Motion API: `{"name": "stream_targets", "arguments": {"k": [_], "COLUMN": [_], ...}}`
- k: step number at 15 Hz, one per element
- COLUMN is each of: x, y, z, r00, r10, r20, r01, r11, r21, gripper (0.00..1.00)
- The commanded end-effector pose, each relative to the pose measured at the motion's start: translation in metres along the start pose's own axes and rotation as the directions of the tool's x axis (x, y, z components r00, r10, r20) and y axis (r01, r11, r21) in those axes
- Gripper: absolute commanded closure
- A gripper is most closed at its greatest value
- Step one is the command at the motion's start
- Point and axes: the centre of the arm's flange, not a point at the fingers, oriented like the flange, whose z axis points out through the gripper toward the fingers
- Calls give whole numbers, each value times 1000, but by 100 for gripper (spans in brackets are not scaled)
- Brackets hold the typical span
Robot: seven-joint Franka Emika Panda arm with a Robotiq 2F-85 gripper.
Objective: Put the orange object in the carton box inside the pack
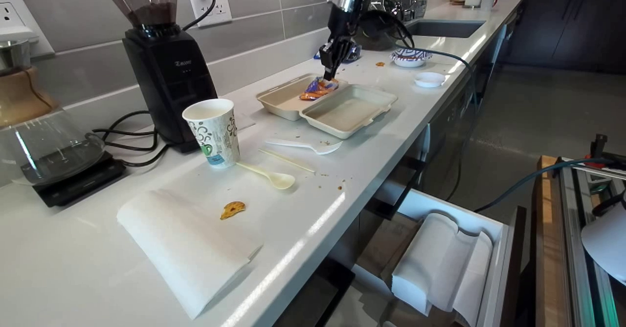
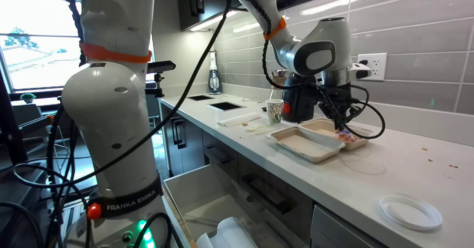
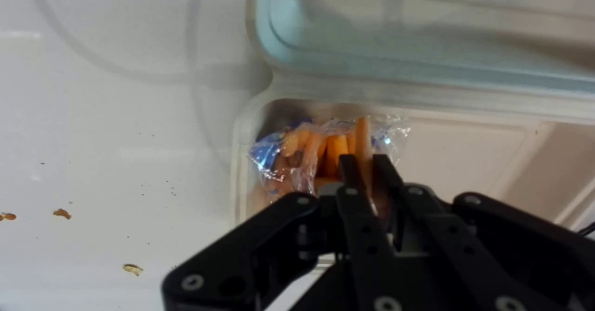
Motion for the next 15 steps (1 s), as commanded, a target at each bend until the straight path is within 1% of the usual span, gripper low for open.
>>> {"name": "stream_targets", "arguments": {"k": [1, 15], "x": [10, 30], "y": [8, 17], "z": [14, 30], "r00": [1000, 1000], "r10": [-6, -8], "r20": [7, 4], "r01": [6, 8], "r11": [1000, 1000], "r21": [9, 0], "gripper": [97, 97]}}
